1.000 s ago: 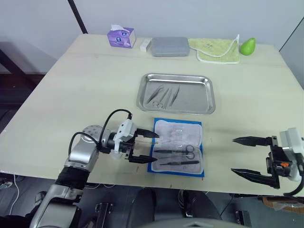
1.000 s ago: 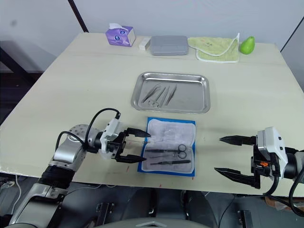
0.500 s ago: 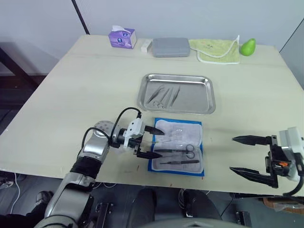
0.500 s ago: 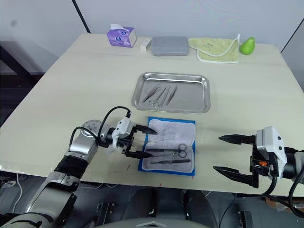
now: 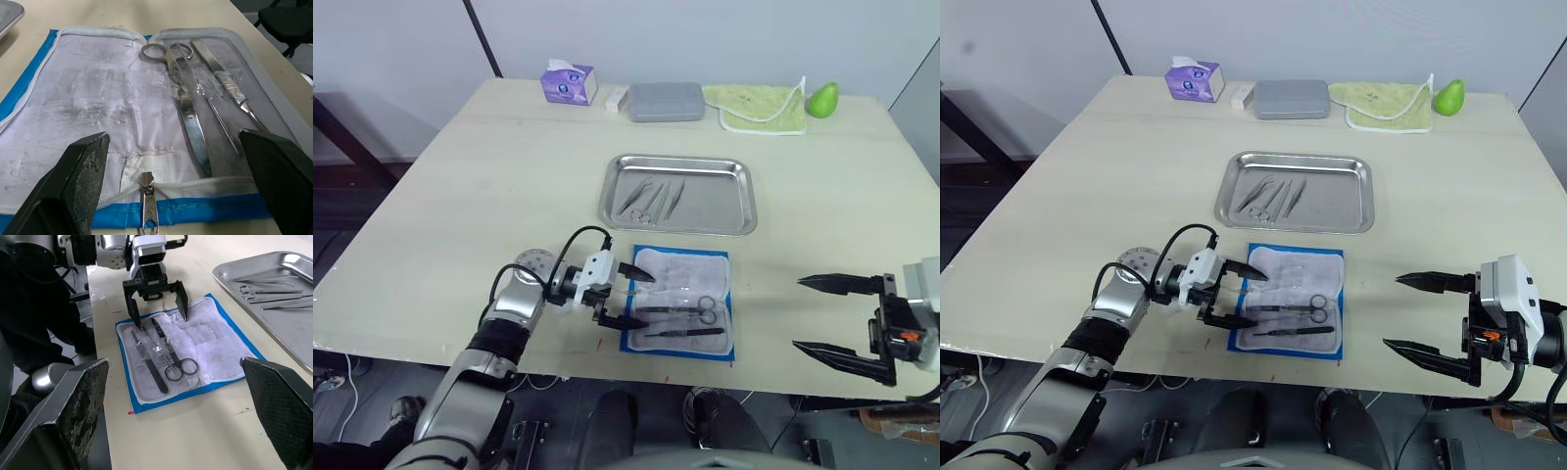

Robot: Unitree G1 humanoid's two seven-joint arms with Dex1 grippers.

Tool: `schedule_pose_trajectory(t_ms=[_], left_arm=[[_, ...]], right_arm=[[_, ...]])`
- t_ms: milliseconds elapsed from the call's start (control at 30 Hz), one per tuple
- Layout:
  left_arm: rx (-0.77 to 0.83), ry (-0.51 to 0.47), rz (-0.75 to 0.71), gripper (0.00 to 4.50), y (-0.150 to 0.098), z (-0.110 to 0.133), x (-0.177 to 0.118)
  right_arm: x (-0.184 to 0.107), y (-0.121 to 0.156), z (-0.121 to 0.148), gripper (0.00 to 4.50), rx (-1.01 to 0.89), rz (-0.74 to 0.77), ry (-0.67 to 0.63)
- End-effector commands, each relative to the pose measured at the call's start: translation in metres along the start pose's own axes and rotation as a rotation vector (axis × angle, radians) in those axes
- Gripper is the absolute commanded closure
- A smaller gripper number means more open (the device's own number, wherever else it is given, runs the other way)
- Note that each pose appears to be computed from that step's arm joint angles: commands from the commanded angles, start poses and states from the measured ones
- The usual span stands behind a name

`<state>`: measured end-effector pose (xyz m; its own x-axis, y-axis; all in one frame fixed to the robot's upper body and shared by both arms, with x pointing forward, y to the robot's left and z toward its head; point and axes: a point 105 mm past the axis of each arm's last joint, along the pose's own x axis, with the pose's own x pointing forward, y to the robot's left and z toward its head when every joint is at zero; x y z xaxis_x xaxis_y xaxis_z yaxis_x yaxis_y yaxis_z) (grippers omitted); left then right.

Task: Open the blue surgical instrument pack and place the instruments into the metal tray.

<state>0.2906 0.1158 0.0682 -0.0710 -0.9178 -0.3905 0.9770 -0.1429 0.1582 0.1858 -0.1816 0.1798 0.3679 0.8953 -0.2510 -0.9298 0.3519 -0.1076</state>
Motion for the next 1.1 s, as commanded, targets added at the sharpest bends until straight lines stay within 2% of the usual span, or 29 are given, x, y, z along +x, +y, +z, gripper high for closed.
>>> schedule_pose_trajectory(t_ms=[33,267,400,533,633,733,867,933,967,1000,1100], left_arm=[[-0.072,0.064,-0.062,0.03,-0.013,-0.022,0.006],[-0.092,0.090,-0.072,0.03,-0.016,-0.034,0.009],[-0.095,0.094,-0.072,0.03,-0.016,-0.037,0.008],[-0.093,0.091,-0.072,0.03,-0.016,-0.037,0.008],[-0.091,0.085,-0.073,0.03,-0.016,-0.037,0.009],[-0.096,0.077,-0.079,0.03,-0.017,-0.037,0.012],[-0.102,0.071,-0.075,0.00,-0.017,-0.037,0.015],[-0.101,0.071,-0.074,0.00,-0.017,-0.037,0.015],[-0.100,0.070,-0.074,0.00,-0.017,-0.037,0.015],[-0.099,0.069,-0.072,0.00,-0.017,-0.036,0.016],[-0.096,0.067,-0.070,0.00,-0.016,-0.035,0.016]], right_arm=[[0.005,0.003,0.007,0.00,-0.028,0.020,-0.005],[0.016,-0.001,0.009,0.00,-0.026,-0.002,-0.027],[0.026,-0.007,0.010,0.00,-0.089,-0.057,-0.038],[0.043,-0.015,0.002,0.00,-0.192,-0.126,0.047],[0.067,-0.019,-0.006,0.00,-0.174,-0.077,0.091],[0.103,-0.026,-0.015,0.00,-0.083,-0.012,0.117],[0.127,-0.031,-0.020,1.16,-0.088,0.028,0.161],[0.136,-0.031,-0.024,2.22,-0.116,0.043,0.192],[0.139,-0.032,-0.025,2.36,-0.126,0.046,0.204],[0.142,-0.032,-0.028,2.78,-0.143,0.052,0.222],[0.146,-0.029,-0.033,2.78,-0.179,0.090,0.260]])
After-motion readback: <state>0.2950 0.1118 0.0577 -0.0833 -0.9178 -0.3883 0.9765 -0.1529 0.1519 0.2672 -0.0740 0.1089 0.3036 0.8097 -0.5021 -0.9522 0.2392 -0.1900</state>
